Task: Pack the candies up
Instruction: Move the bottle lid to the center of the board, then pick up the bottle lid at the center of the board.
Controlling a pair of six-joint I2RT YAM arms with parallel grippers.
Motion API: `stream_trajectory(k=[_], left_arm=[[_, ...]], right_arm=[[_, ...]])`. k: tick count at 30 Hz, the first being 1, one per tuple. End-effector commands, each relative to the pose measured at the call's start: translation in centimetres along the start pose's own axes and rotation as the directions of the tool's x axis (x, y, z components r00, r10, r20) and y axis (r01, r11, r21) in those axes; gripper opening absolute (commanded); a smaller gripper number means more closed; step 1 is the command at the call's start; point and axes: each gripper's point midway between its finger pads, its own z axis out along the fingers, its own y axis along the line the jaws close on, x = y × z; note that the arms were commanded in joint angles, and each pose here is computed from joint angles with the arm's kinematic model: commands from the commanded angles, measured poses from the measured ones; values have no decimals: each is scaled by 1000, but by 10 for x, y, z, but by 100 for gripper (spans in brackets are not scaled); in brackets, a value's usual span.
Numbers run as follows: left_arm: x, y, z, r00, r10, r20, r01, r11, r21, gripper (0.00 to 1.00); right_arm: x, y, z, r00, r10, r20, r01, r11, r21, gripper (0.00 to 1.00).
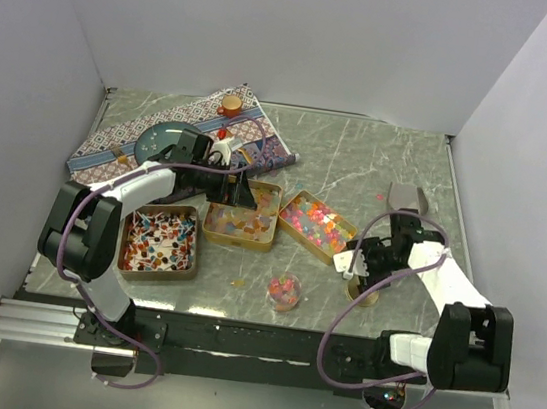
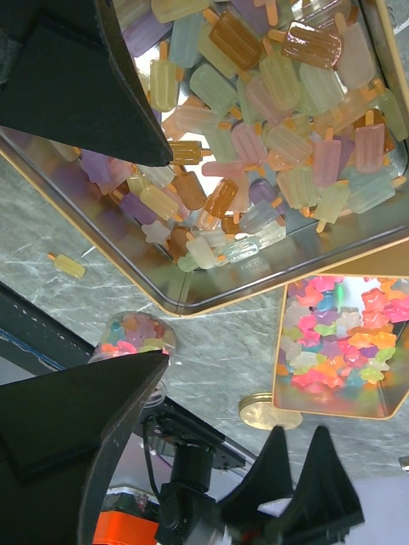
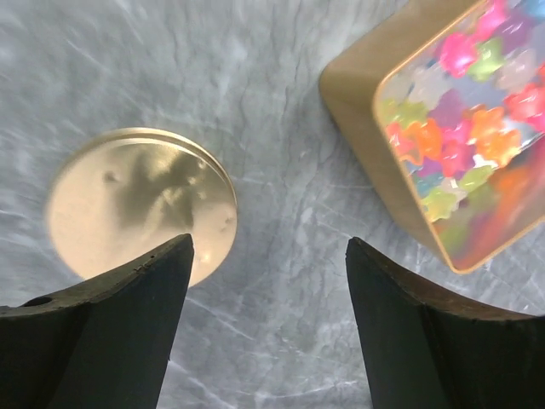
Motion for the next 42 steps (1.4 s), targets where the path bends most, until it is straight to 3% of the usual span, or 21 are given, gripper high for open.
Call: stream_trajectory(k=[1,2,3,4,7,12,17,23,42], left_arm=[[-9,-11,-6,999,42,27,-43,998,36,97],[-9,-12,-5,999,41,28,-42,998,41,97],[-7,-13,-4,999,35,22,-36,998,47,97],[-8,-13,-5,999,35,25,-36,998,50,97],[-8,-13,-3,1000,23,22,-24,998,56,97],[-10,-11,1,1000,19,20,-20,998,58,97],[-9,-9,2,1000,15,15,-16,998,56,97],[-7,-6,4,1000,8,6,-8,999,50,97],[-14,-1,14,1000,3,-6,-2,999,45,97]], right_arm=[[-40,-2,-22,986,86,144,-84,996,-21,81],[-48,9,-28,979,123,163,-110,990,-85,82],[-50,13,-29,975,143,173,-124,985,-117,97],[-52,16,-30,973,148,177,-124,983,-138,100],[-47,35,-33,984,105,143,-75,977,-199,100],[-26,47,-18,998,20,63,-8,983,-184,100],[-11,45,-10,995,102,15,-96,974,-205,100],[-1,36,-1,998,61,-5,-61,985,-164,100],[0,68,7,1000,-30,0,29,968,-250,100]])
